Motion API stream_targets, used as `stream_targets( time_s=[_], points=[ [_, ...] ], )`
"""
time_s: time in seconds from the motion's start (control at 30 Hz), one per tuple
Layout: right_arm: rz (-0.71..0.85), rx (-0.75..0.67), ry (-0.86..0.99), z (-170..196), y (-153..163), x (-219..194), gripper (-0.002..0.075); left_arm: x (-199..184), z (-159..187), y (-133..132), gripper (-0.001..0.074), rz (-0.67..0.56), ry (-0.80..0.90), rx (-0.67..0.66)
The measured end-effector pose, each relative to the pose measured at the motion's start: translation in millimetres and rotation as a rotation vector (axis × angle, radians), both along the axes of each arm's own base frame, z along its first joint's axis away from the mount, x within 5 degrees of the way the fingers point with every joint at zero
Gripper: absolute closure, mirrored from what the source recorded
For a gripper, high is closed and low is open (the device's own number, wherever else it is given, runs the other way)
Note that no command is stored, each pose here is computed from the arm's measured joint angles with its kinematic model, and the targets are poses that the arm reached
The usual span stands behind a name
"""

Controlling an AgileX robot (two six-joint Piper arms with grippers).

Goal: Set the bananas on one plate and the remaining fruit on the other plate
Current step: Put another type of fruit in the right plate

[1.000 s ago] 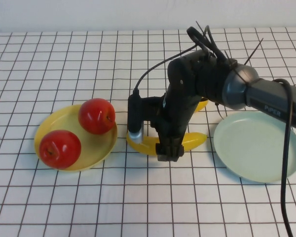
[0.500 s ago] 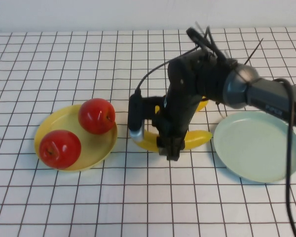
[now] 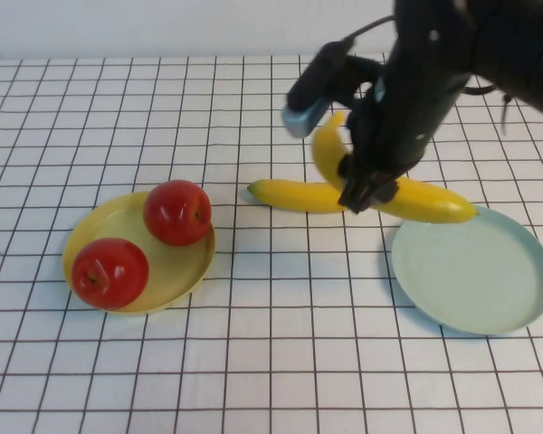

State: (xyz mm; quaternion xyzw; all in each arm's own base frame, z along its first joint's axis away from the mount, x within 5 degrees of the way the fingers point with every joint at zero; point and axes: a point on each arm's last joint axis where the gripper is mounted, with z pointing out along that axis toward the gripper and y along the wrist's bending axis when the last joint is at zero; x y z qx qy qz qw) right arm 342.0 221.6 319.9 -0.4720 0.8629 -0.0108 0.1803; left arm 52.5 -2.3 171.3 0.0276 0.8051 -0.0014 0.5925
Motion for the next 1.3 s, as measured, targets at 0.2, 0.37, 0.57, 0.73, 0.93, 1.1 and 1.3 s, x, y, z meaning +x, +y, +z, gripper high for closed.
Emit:
stream_targets(
  time_s=[0.2,0.37,0.57,0.73,0.93,1.1,1.3],
  points=[
    [-0.218,0.075,0.194,-34.8,-44.1,10.5,0.0397,0.0,0.0,0.0,0.0735,0.000,0.000,0.002],
    [-0.348,0.051,0.251,-53.7,-77.2,-1.0,0.0397,0.0,0.0,0.0,0.0735,0.000,0.000,0.002],
    [-0.484,0.008,0.179,-61.4,-112.0,-6.8,0.0397,0.0,0.0,0.0,0.0735,0.000,0.000,0.002],
    [-0.546,0.020,0.167,-78.2,-131.7,-3.9,0.0397,0.0,0.0,0.0,0.0735,0.000,0.000,0.002],
    [-0.570,0.074,0.108,-94.9,-139.3,0.8,0.0397,0.0,0.0,0.0,0.0735,0.000,0.000,0.002],
    [-0.593,0.124,0.098,-110.7,-136.6,11.2,0.0397,0.0,0.0,0.0,0.0735,0.000,0.000,0.002],
    [-0.607,0.145,0.109,-122.8,-134.2,16.4,0.0396,0.0,0.0,0.0,0.0735,0.000,0.000,0.002]
  ],
)
